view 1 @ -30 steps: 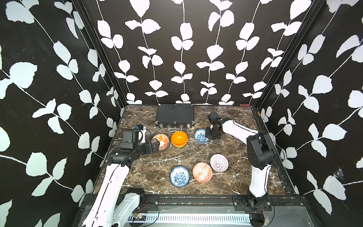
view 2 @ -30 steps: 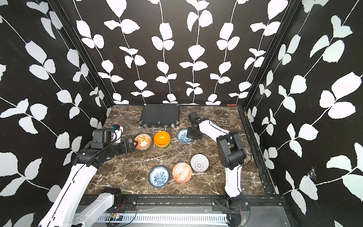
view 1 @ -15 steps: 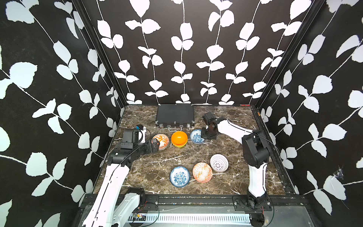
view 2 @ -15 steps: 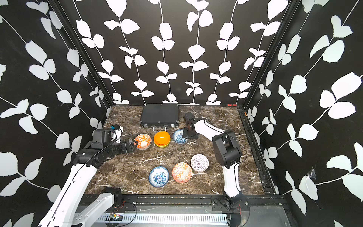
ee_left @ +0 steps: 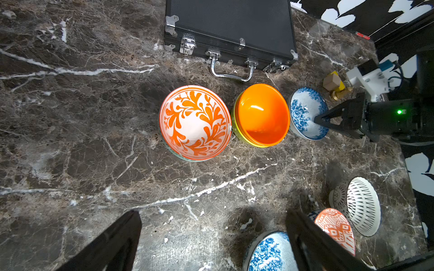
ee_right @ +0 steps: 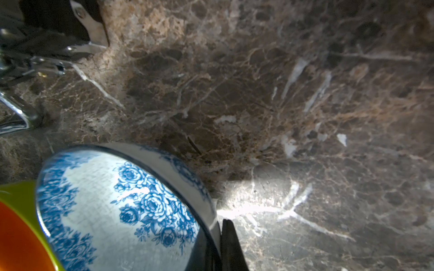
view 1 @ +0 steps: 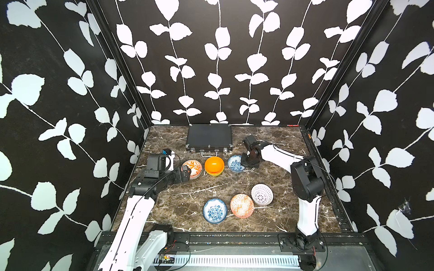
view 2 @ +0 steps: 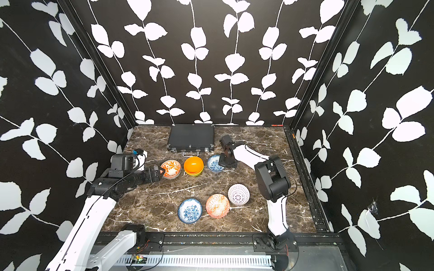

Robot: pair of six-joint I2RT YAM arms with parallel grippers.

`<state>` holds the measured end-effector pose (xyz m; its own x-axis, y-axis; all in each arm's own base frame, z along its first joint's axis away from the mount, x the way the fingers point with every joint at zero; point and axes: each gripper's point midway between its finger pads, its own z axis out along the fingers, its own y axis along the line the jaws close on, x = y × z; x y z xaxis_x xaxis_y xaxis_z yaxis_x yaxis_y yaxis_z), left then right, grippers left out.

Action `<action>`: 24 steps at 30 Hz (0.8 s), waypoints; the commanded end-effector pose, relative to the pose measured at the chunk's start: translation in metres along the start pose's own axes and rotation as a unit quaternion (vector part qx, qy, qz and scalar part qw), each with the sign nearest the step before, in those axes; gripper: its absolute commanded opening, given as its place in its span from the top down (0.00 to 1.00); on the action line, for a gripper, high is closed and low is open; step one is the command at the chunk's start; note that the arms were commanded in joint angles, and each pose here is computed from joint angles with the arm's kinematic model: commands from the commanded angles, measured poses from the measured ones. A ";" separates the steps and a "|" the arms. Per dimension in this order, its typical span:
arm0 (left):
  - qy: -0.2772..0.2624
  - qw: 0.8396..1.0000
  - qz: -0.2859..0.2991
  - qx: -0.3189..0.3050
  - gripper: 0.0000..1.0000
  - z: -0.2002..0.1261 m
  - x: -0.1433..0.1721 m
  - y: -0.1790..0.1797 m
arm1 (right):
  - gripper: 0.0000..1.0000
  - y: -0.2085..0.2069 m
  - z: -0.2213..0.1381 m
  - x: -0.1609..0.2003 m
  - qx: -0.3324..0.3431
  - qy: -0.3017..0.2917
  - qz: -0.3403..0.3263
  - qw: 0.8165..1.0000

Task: Stack the bowls
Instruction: Place the bowl at the center of the board.

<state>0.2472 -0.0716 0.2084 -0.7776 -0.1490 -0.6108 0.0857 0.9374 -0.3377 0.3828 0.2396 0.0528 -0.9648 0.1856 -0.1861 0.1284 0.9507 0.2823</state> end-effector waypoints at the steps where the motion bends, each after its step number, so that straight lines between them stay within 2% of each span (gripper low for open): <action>1: -0.004 1.000 0.005 0.001 0.01 0.000 0.000 -0.001 | 0.93 0.001 -0.016 0.007 0.003 -0.003 0.000 1.000; 4: -0.004 1.000 0.005 0.002 0.01 0.000 0.000 -0.001 | 0.82 0.002 -0.017 0.008 0.004 -0.003 -0.002 1.000; 6: -0.005 1.000 0.005 0.002 0.01 0.000 0.000 -0.001 | 0.68 0.004 -0.020 0.007 0.003 -0.004 -0.003 1.000; 9: -0.003 1.000 0.005 0.003 0.01 0.001 0.001 -0.001 | 0.53 0.007 -0.025 0.006 0.002 -0.010 -0.005 1.000; 12: -0.001 1.000 0.004 0.013 0.01 0.001 0.001 -0.004 | 0.43 0.009 -0.034 0.003 -0.001 -0.019 -0.005 1.000; 15: 0.015 0.999 0.000 0.049 0.01 0.001 0.003 -0.021 | 0.37 0.010 -0.053 -0.001 -0.004 -0.038 -0.007 0.999; 19: 0.043 0.993 -0.040 0.101 0.01 0.014 0.022 -0.047 | 0.35 0.010 -0.088 -0.003 -0.020 -0.079 -0.013 0.997; 24: 0.094 0.992 -0.002 0.087 0.01 0.032 0.070 -0.070 | 0.34 -0.002 -0.124 0.011 -0.047 -0.126 -0.026 0.991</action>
<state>0.2131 -0.1488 0.1776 -0.8653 -0.0482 -0.4990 0.2178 0.8603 -0.4608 0.3547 0.2206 0.1604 -0.8999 0.2122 -0.3810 0.0648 0.9290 0.3644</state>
